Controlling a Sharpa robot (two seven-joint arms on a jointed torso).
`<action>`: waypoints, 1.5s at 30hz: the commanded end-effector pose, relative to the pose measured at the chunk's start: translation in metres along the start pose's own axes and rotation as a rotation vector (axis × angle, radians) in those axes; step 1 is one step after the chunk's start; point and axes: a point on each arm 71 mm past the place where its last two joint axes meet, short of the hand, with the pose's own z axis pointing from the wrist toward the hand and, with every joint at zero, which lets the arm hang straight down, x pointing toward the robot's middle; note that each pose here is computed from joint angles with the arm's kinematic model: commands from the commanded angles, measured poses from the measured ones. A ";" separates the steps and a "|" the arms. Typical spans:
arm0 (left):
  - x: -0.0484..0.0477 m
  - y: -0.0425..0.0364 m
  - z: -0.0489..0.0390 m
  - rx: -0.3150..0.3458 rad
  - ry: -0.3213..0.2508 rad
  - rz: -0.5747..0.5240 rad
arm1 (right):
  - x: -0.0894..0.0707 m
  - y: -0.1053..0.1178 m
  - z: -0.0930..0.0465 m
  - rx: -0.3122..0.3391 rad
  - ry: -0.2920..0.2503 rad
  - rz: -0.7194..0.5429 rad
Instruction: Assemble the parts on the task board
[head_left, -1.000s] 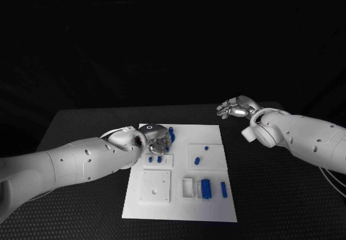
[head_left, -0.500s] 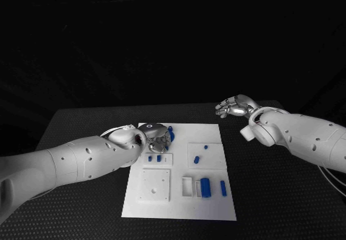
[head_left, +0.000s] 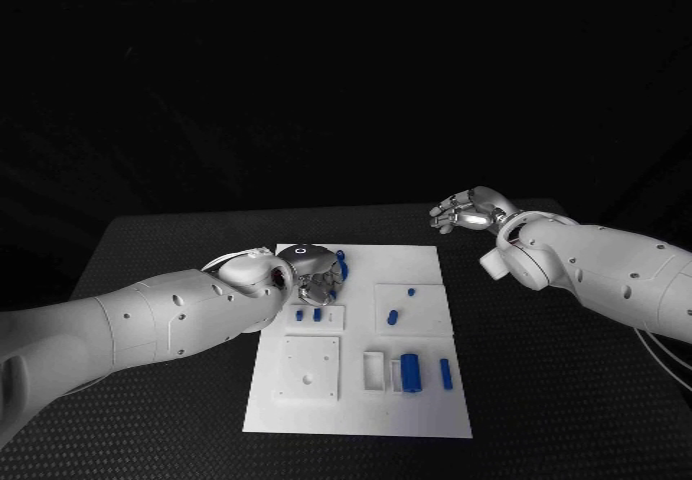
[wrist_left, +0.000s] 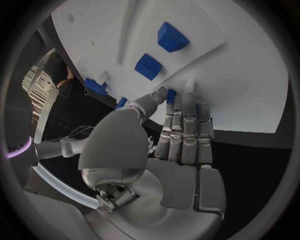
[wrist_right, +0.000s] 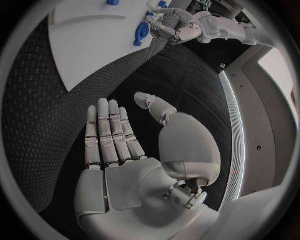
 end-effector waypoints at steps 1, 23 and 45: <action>0.0106 -0.0045 0.0002 0.019 0.073 0.026 | 0.002 0.001 0.000 -0.009 0.015 0.002; 0.0067 -0.0021 0.0002 0.008 0.020 0.057 | 0.002 0.002 0.000 -0.011 0.015 0.003; -0.0006 0.0039 -0.0108 0.017 -0.148 -0.035 | 0.002 0.002 0.000 -0.011 0.016 0.003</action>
